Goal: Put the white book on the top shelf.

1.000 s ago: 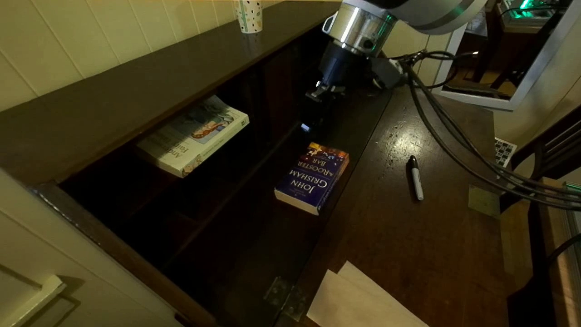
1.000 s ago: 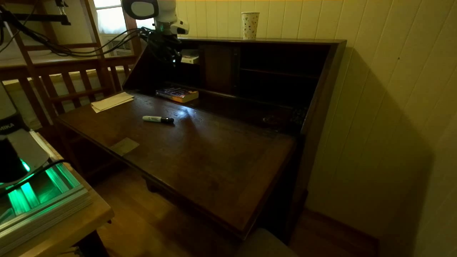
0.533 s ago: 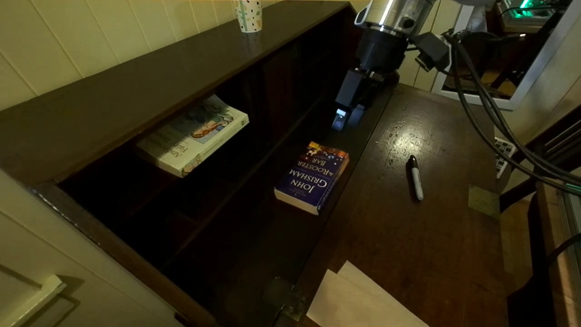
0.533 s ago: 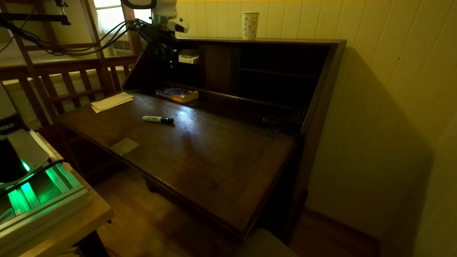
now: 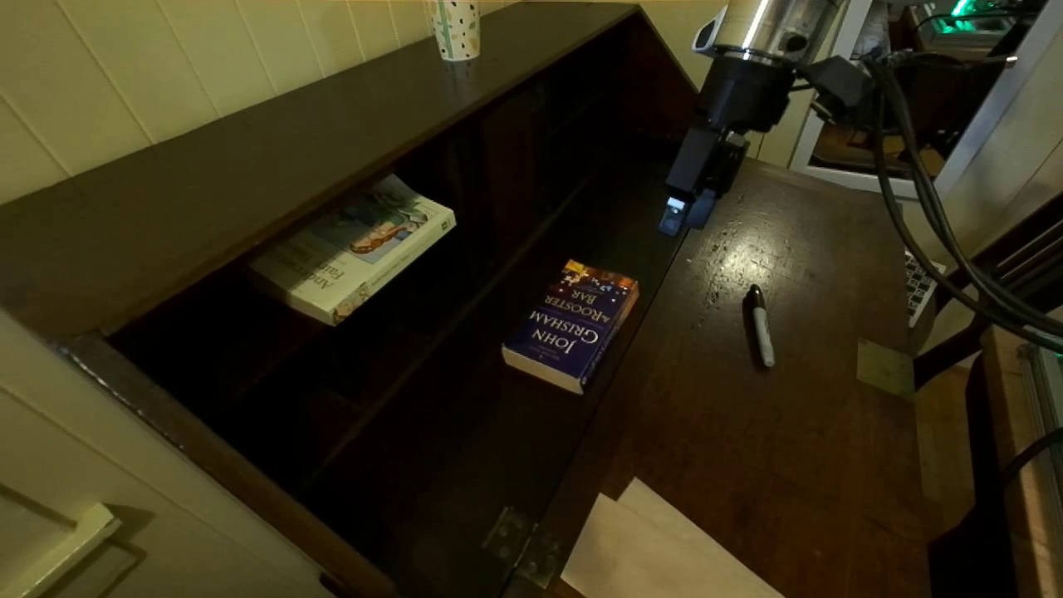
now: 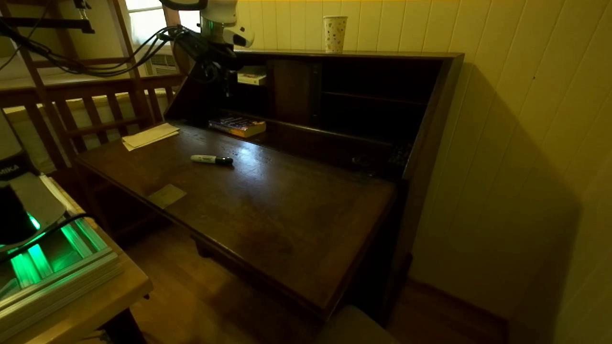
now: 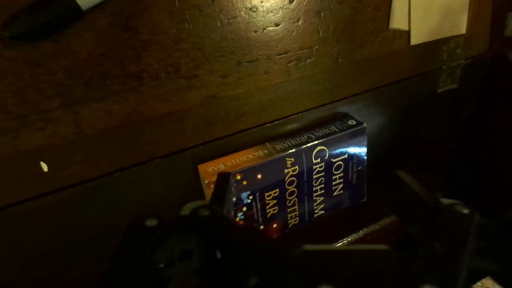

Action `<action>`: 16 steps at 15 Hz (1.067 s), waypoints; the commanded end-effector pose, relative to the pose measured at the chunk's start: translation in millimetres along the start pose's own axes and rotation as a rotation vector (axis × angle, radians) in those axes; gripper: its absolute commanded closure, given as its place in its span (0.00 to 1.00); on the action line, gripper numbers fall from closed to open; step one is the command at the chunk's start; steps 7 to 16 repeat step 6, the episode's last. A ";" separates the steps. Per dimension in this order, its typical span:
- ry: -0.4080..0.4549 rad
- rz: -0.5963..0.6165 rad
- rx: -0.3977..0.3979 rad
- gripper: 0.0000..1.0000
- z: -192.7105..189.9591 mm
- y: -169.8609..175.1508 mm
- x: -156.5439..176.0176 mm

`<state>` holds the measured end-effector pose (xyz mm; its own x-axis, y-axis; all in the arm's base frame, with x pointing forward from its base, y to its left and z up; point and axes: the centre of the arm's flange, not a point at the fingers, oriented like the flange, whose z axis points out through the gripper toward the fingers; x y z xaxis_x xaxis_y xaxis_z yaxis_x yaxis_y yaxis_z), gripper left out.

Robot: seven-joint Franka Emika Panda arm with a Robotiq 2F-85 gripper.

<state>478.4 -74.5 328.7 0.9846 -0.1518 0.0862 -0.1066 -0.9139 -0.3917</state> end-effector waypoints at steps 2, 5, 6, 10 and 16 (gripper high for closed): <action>-0.001 -0.004 0.000 0.00 0.3 -1.5 0.0; -0.002 -0.006 0.000 0.00 0.6 -2.4 -0.1; -0.002 -0.006 0.000 0.00 0.6 -2.4 -0.1; -0.002 -0.006 0.000 0.00 0.6 -2.4 -0.1; -0.002 -0.006 0.000 0.00 0.6 -2.4 -0.1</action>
